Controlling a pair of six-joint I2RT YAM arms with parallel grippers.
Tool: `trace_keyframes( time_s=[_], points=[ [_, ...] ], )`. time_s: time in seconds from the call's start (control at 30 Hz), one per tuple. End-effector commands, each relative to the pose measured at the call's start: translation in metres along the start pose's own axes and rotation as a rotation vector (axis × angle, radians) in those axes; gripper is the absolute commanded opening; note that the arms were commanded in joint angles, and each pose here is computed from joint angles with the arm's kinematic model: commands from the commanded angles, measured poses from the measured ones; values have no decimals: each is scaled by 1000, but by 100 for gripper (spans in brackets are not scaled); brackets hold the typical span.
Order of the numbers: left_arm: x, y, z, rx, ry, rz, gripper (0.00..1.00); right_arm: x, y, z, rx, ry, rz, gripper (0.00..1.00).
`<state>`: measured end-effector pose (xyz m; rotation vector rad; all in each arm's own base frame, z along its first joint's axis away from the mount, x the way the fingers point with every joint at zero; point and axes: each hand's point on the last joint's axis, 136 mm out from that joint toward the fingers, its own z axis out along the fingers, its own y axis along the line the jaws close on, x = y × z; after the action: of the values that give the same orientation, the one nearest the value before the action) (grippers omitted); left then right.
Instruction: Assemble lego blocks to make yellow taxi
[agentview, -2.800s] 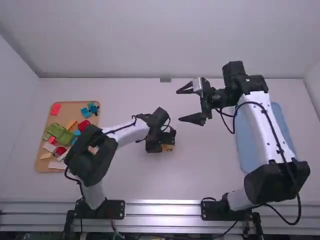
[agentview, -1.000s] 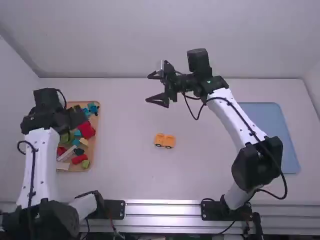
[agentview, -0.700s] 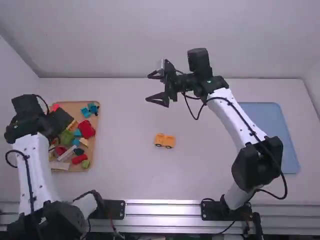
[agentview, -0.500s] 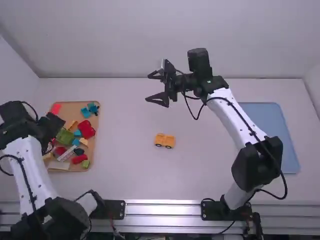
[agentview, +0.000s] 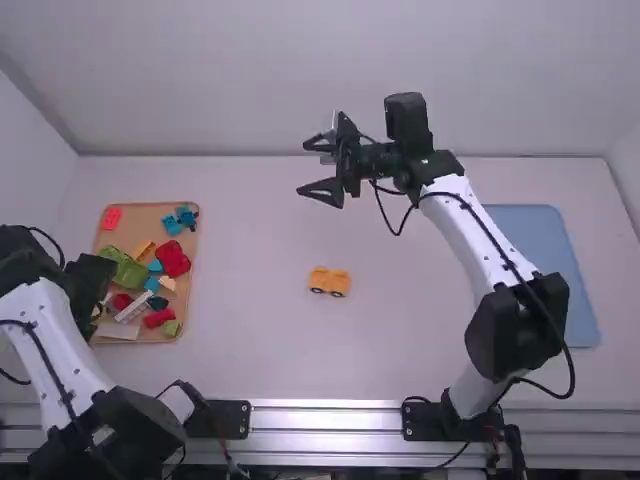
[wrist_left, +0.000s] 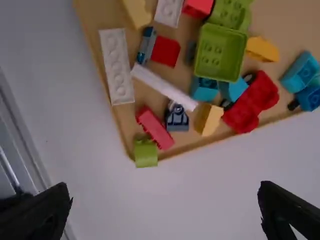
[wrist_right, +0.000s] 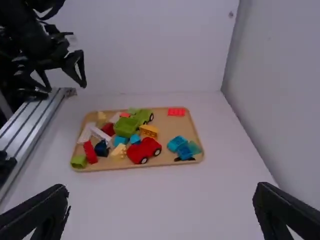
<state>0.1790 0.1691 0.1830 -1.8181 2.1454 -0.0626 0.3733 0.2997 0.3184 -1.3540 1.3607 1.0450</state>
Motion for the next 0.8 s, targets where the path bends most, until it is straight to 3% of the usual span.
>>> trace_keyframes(
  time_s=[0.0,0.23,0.37,0.57,0.77],
  points=[
    [2,-6,4,21,19,83,99,-11,3,1,-11,-18,-4,99],
    [-3,-29,23,63,42,259,99,-18,4,6,-14,-33,-43,99],
    [-15,-21,28,-59,29,226,99,-19,4,5,-11,-38,-53,99],
    [-60,-10,8,-215,-65,196,99,-19,1,3,-2,-37,-53,99],
    [-76,-47,2,-58,-98,295,99,-19,-1,2,2,-38,-59,99]
  ],
)
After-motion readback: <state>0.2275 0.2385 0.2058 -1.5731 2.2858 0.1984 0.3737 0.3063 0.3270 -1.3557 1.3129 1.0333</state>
